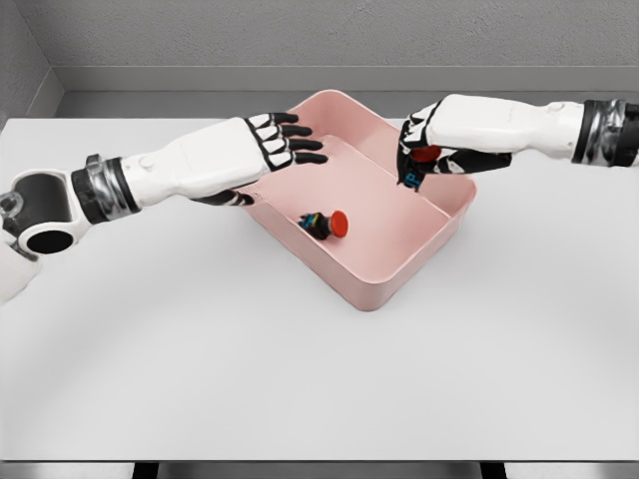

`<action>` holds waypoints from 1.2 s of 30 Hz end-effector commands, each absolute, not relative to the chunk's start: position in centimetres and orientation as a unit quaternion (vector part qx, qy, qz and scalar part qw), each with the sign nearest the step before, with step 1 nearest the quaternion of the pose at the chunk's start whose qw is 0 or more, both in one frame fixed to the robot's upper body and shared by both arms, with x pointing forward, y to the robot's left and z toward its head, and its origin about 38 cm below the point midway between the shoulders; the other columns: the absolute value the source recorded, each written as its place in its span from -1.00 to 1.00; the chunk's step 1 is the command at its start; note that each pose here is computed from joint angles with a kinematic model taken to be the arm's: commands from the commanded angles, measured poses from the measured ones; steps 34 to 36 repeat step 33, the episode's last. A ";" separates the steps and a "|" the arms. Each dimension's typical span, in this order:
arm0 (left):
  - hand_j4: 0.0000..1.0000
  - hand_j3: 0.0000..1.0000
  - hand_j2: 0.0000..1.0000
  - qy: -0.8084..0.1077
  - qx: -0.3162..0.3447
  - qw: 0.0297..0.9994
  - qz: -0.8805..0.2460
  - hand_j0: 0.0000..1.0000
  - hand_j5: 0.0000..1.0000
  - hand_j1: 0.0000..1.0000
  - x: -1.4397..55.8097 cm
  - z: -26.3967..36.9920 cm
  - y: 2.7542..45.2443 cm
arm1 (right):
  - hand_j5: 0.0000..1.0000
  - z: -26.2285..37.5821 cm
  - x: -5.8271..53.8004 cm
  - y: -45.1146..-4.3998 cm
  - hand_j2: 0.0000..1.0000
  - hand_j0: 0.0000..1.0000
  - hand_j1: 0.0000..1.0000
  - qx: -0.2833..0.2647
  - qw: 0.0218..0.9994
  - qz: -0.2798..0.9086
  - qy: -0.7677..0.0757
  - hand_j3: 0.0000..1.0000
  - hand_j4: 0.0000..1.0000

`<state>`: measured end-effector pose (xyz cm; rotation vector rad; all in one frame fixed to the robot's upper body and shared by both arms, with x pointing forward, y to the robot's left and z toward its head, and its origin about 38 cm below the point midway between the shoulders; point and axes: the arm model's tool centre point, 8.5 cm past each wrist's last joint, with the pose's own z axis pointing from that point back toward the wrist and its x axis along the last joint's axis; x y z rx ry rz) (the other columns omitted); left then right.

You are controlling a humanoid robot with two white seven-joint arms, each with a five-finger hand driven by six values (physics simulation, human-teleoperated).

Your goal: Put the industrial switch in the basket with both arms

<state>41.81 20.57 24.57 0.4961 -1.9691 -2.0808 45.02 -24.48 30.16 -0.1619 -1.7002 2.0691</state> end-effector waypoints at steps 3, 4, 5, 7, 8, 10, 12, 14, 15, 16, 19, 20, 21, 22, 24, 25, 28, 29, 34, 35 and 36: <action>1.00 1.00 1.00 -0.624 0.186 0.120 -0.749 1.00 1.00 1.00 39.1 25.7 25.9 | -0.13 28.7 46.4 -23.2 -0.13 -0.13 -0.13 -0.043 0.242 0.751 -0.613 -0.13 -0.13; 1.00 1.00 1.00 -0.622 0.188 0.121 -0.751 1.00 1.00 1.00 39.0 25.7 26.2 | -0.13 28.4 46.8 -22.7 -0.13 -0.13 -0.13 -0.040 0.245 0.751 -0.611 -0.13 -0.13; 1.00 1.00 1.00 -0.618 0.189 0.124 -0.753 1.00 1.00 1.00 39.0 25.6 26.5 | -0.13 28.1 47.2 -22.3 -0.13 -0.13 -0.13 -0.037 0.247 0.753 -0.609 -0.13 -0.13; 1.00 1.00 1.00 -0.615 0.191 0.126 -0.755 1.00 1.00 1.00 39.0 25.7 26.9 | -0.11 27.5 47.8 -21.9 -0.11 -0.11 -0.11 -0.034 0.254 0.754 -0.605 -0.11 -0.11; 1.00 1.00 1.00 -0.615 0.191 0.126 -0.755 1.00 1.00 1.00 39.0 25.7 26.9 | -0.07 27.6 47.9 -21.8 -0.07 -0.07 -0.07 -0.035 0.253 0.754 -0.605 -0.07 -0.07; 1.00 1.00 1.00 -0.612 0.191 0.128 -0.756 1.00 1.00 1.00 39.0 25.6 27.0 | 0.13 27.5 48.1 -22.0 0.13 0.13 0.13 -0.037 0.257 0.753 -0.605 0.13 0.13; 1.00 1.00 1.00 -0.612 0.190 0.128 -0.757 1.00 1.00 1.00 39.0 25.4 26.9 | 1.00 27.6 48.2 -21.9 1.00 1.00 1.00 -0.038 0.257 0.750 -0.608 1.00 1.00; 1.00 1.00 1.00 -0.610 0.188 0.129 -0.759 1.00 1.00 1.00 39.0 25.2 26.8 | 1.00 27.8 48.2 -21.5 1.00 1.00 1.00 -0.037 0.253 0.749 -0.611 1.00 1.00; 1.00 1.00 1.00 -0.611 0.187 0.129 -0.759 1.00 1.00 1.00 39.0 25.2 26.8 | 1.00 27.8 48.3 -21.5 1.00 1.00 1.00 -0.037 0.253 0.748 -0.612 1.00 1.00; 1.00 1.00 1.00 -0.611 0.186 0.129 -0.758 1.00 1.00 1.00 39.0 25.2 26.7 | 1.00 27.8 48.3 -21.5 1.00 1.00 1.00 -0.037 0.253 0.748 -0.613 1.00 1.00; 1.00 1.00 1.00 -0.613 0.186 0.128 -0.757 1.00 1.00 1.00 39.1 25.2 26.6 | 1.00 28.0 48.3 -21.9 1.00 1.00 1.00 -0.041 0.256 0.747 -0.613 1.00 1.00; 1.00 1.00 1.00 -0.613 0.186 0.128 -0.757 1.00 1.00 1.00 39.1 25.2 26.6 | 1.00 28.0 48.3 -22.2 1.00 1.00 1.00 -0.042 0.257 0.745 -0.614 1.00 1.00; 1.00 1.00 1.00 -0.611 0.184 0.128 -0.759 1.00 1.00 1.00 39.0 25.0 26.5 | 1.00 28.0 48.2 -23.3 1.00 1.00 1.00 -0.050 0.265 0.746 -0.609 1.00 1.00; 1.00 1.00 1.00 -0.611 0.183 0.128 -0.759 1.00 1.00 1.00 39.0 24.9 26.5 | 1.00 28.2 48.2 -24.2 1.00 1.00 1.00 -0.057 0.271 0.746 -0.606 1.00 1.00; 1.00 1.00 1.00 -0.612 0.183 0.128 -0.759 1.00 1.00 1.00 39.0 24.9 26.5 | 1.00 27.9 47.9 -27.1 1.00 1.00 1.00 -0.071 0.297 0.732 -0.609 1.00 1.00; 1.00 1.00 1.00 -0.612 0.183 0.129 -0.759 1.00 1.00 1.00 39.0 24.9 26.5 | 1.00 27.8 47.7 -28.2 1.00 1.00 1.00 -0.076 0.306 0.727 -0.610 1.00 1.00; 1.00 1.00 1.00 -0.613 0.183 0.128 -0.758 1.00 1.00 1.00 39.1 24.9 26.4 | 1.00 27.4 47.1 -30.8 1.00 1.00 1.00 -0.081 0.334 0.711 -0.614 1.00 1.00; 1.00 1.00 1.00 -0.614 0.183 0.128 -0.757 1.00 1.00 1.00 39.1 24.9 26.4 | 1.00 27.5 46.9 -31.9 1.00 1.00 1.00 -0.090 0.341 0.706 -0.615 1.00 1.00; 1.00 1.00 1.00 -0.616 0.180 0.127 -0.756 1.00 1.00 1.00 39.1 24.8 26.1 | 1.00 27.2 46.2 -34.3 1.00 1.00 1.00 -0.096 0.365 0.693 -0.614 1.00 1.00; 1.00 1.00 1.00 -0.616 0.180 0.127 -0.756 1.00 1.00 1.00 39.1 24.8 26.1 | 1.00 27.2 46.2 -34.3 1.00 1.00 1.00 -0.096 0.365 0.693 -0.614 1.00 1.00; 1.00 1.00 1.00 -0.616 0.180 0.127 -0.756 1.00 1.00 1.00 39.1 24.8 26.1 | 1.00 27.2 46.2 -34.3 1.00 1.00 1.00 -0.096 0.365 0.693 -0.614 1.00 1.00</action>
